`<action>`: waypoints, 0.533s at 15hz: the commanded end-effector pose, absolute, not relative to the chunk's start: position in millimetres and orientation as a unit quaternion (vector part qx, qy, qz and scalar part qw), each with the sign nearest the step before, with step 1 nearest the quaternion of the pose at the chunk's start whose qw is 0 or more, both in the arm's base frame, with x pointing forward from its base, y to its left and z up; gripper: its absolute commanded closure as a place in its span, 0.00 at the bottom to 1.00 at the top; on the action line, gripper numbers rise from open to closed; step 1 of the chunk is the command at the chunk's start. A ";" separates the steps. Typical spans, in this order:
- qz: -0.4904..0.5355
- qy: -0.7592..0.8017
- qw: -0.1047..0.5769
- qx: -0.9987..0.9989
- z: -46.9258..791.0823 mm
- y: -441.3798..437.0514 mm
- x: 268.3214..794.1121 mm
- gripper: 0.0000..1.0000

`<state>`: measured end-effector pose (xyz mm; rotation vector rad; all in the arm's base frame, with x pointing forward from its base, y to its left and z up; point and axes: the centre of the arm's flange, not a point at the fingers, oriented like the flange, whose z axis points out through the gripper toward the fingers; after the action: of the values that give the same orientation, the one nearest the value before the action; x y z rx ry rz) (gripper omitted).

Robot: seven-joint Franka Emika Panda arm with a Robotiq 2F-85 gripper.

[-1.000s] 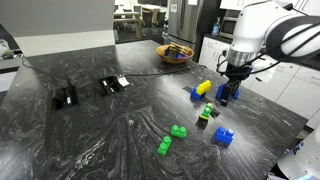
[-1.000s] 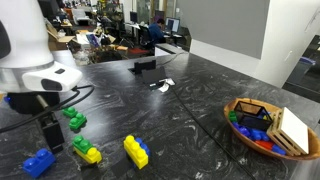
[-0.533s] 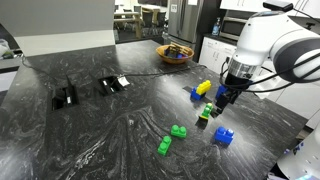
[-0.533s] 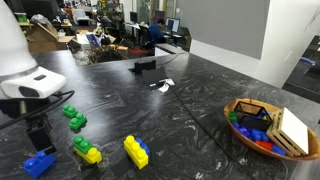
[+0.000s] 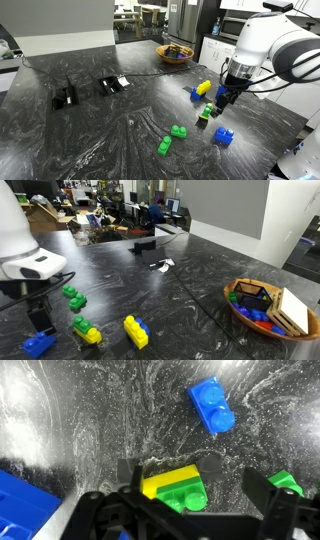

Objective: Move the blue Lego past the green Lego

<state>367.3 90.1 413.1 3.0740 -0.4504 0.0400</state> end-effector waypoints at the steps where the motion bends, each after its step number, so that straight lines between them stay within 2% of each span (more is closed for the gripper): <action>1: 0.011 -0.138 0.021 0.990 409.1 94.2 363.3 0.00; 8: -0.001 -0.090 0.029 0.996 385.2 125.7 347.5 0.00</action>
<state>349.8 115.9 392.0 3.0654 -0.3291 -0.0159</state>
